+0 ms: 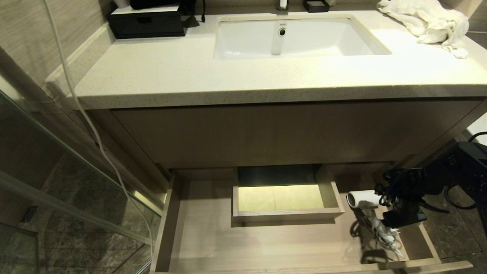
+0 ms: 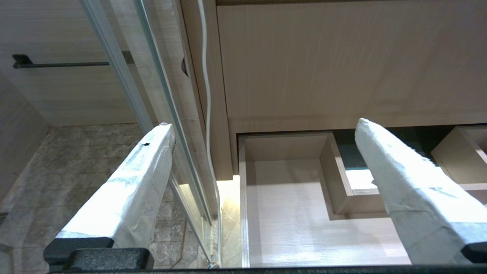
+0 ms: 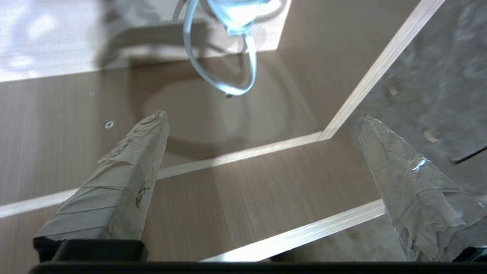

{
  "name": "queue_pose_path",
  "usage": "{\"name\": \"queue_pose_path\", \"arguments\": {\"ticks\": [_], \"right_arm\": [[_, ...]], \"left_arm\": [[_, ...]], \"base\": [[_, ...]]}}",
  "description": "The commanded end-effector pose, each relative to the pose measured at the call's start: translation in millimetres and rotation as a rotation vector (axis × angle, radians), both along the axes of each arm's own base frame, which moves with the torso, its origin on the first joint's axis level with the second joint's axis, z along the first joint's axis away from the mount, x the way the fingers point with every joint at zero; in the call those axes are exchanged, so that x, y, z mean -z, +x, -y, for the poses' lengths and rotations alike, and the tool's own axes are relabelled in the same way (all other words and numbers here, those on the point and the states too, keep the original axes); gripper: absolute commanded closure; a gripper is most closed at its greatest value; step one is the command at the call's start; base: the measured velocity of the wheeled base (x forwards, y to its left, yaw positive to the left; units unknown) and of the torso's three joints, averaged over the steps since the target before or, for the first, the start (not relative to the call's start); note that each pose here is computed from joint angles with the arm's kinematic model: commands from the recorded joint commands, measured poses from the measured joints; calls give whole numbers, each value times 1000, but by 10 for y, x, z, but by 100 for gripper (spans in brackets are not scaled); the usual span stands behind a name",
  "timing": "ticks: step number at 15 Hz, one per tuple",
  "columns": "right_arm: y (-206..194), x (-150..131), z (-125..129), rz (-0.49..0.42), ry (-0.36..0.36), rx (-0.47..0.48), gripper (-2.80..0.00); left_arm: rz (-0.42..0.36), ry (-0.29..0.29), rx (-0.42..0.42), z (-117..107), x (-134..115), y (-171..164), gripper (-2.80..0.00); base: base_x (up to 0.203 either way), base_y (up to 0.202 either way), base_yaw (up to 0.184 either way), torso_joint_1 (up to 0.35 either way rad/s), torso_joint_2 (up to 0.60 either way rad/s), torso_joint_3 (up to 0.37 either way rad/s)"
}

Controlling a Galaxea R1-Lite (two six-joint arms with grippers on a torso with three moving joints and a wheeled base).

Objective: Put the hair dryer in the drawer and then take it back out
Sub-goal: Take the hairdryer out

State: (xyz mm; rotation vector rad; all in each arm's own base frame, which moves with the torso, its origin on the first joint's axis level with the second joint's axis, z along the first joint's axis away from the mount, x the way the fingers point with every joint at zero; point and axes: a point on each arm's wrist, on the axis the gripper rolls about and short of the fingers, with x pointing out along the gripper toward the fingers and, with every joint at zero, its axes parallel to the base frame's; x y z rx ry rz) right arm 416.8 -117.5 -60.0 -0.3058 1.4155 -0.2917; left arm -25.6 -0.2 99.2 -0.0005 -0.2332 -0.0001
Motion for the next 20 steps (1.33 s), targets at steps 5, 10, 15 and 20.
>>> {"name": "queue_pose_path", "arguments": {"ticks": [5,10,15,20], "right_arm": [[-137,-18,186,-24,24,44,-280],[-115,-73,391,12,5,87,-280],[-177,-51,440,-16,33,100,-280],[-147,-52,397,1,153,61,-280]], "left_arm": [[-38,0,0,0,109,37,-280],[-38,0,0,0,109,37,-280],[-38,0,0,0,109,37,-280],[-38,0,2,-1,109,37,-280]], "base": [[0,0,0,0,0,0],[0,0,0,0,0,0],[0,0,0,0,0,0],[0,0,0,0,0,0]]}}
